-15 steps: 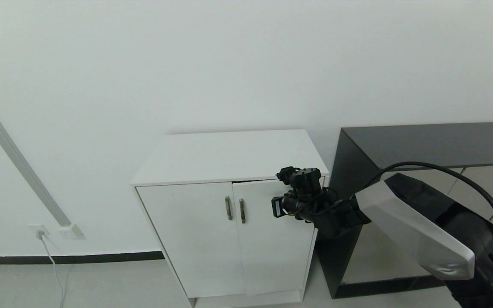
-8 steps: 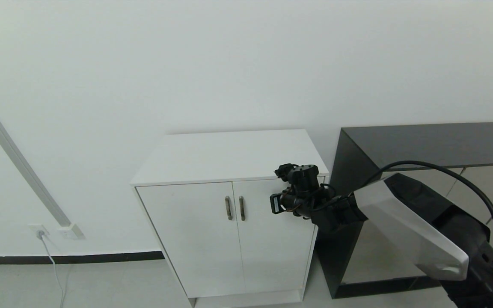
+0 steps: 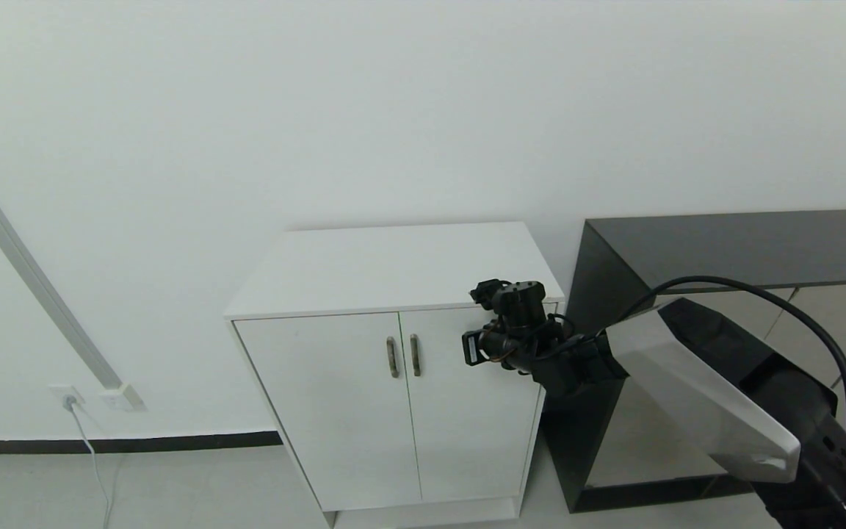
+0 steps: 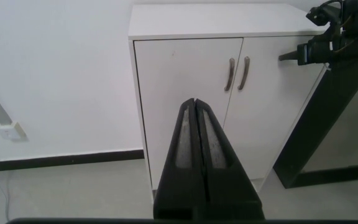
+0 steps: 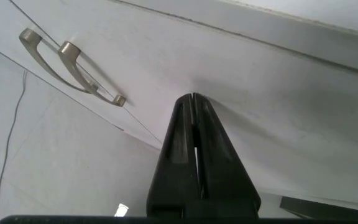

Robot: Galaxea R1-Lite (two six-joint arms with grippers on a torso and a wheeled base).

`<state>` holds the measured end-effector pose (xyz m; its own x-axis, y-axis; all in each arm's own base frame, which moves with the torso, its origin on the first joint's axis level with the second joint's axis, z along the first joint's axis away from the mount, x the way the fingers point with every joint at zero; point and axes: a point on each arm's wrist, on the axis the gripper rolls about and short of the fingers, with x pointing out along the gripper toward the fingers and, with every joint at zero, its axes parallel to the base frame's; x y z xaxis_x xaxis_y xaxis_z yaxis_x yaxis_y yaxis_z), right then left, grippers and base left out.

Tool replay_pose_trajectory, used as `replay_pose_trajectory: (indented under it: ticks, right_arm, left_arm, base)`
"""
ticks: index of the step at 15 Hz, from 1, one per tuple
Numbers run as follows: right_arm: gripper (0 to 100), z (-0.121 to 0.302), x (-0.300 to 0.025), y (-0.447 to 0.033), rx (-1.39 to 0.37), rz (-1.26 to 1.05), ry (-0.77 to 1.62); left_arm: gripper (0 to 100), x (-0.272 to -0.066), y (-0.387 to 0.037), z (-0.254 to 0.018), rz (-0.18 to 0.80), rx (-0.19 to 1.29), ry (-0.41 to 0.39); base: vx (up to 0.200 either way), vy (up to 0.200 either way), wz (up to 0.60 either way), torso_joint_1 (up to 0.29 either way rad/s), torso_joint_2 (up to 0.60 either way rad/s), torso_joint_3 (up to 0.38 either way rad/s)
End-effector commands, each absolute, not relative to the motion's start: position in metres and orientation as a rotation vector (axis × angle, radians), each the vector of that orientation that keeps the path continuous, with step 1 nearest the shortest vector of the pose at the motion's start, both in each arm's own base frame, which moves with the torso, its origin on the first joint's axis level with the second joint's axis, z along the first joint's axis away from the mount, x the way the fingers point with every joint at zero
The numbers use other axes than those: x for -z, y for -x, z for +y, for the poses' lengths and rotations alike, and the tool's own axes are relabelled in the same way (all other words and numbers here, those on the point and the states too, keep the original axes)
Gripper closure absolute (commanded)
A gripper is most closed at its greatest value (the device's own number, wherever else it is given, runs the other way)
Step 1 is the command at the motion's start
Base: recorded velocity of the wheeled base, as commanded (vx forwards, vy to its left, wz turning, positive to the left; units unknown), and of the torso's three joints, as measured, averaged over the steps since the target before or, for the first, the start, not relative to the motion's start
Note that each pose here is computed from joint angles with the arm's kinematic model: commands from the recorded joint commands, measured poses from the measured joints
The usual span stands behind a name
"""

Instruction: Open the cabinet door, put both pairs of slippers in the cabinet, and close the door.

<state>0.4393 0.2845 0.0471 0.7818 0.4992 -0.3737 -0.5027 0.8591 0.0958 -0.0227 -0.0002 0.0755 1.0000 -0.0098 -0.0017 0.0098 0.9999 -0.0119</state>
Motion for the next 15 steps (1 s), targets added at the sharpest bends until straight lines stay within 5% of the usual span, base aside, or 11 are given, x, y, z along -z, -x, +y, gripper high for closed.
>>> replay_pose_trajectory:
  ticks: [1,10,15]
  right_arm:
    - [100,0.284,-0.047,-0.438,-0.539,0.407,0.010]
    - [100,0.242,-0.123,-0.358,-0.539,0.351,-0.002]
    - [100,0.160,-0.176,-0.330,-0.320,0.271,-0.027]
  left_arm:
    - [100,-0.076,0.023,0.000,0.002,0.009,0.012]
    - [100,-0.076,0.023,0.000,0.002,0.011,0.012]
    - [100,-0.076,0.023,0.000,0.002,0.009,0.014]
  base:
    - [0.000,0.000,0.00,0.000,0.00,0.000]
    - [0.000,0.000,0.00,0.000,0.00,0.000]
    - [0.000,0.000,0.00,0.000,0.00,0.000]
